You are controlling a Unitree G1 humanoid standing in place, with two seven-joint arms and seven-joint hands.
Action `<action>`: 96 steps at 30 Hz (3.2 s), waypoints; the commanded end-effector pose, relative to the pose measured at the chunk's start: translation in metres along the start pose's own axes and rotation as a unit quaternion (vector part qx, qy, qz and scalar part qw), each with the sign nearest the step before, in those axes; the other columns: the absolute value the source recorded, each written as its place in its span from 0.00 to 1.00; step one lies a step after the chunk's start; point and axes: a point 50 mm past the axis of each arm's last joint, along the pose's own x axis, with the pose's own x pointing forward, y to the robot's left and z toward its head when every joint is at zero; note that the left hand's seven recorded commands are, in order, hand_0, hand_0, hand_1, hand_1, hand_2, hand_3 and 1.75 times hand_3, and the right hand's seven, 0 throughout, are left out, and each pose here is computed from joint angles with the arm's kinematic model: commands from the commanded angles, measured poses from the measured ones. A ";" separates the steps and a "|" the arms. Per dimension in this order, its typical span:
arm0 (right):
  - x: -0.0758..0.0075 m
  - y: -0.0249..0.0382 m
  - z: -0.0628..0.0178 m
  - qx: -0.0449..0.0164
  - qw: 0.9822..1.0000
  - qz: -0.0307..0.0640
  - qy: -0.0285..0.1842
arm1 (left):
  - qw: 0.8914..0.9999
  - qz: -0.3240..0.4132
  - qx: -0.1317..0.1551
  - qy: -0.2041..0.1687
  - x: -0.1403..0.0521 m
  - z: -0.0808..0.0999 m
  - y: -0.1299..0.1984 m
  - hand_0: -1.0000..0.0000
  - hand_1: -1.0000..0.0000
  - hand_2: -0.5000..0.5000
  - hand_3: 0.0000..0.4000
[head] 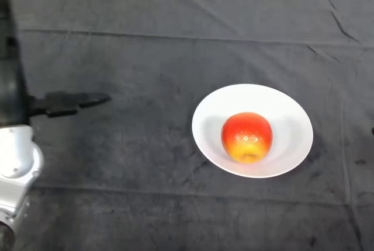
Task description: Move the apple to the plate
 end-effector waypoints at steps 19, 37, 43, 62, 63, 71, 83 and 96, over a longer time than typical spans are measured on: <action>-0.0069 -0.0006 0.0064 -0.006 1.000 -0.005 -0.011 | 0.986 0.158 0.047 0.004 -0.022 -0.013 0.070 1.00 1.00 0.50 0.00; -0.0070 -0.0005 0.0066 -0.006 1.000 -0.005 -0.012 | 0.961 0.268 0.058 0.032 -0.035 -0.027 0.111 1.00 1.00 0.50 0.00; -0.0070 -0.0005 0.0066 -0.005 1.000 -0.005 -0.012 | 0.956 0.287 0.059 0.036 -0.038 -0.031 0.113 1.00 1.00 0.50 0.00; -0.0071 -0.0004 0.0067 -0.004 1.000 -0.004 -0.012 | 0.948 0.309 0.055 0.055 -0.040 -0.039 0.118 1.00 1.00 0.50 0.00; -0.0071 -0.0004 0.0067 -0.004 1.000 -0.004 -0.012 | 0.948 0.309 0.055 0.055 -0.040 -0.039 0.117 1.00 1.00 0.50 0.00; -0.0071 -0.0004 0.0068 -0.004 1.000 -0.004 -0.011 | 0.948 0.308 0.051 0.055 -0.040 -0.039 0.117 1.00 1.00 0.50 0.00; -0.0071 -0.0004 0.0068 -0.004 1.000 -0.004 -0.011 | 0.949 0.307 0.044 0.053 -0.040 -0.039 0.118 1.00 1.00 0.50 0.00; -0.0072 -0.0004 0.0068 -0.004 1.000 -0.004 -0.011 | 0.949 0.308 0.042 0.052 -0.040 -0.039 0.119 1.00 1.00 0.50 0.00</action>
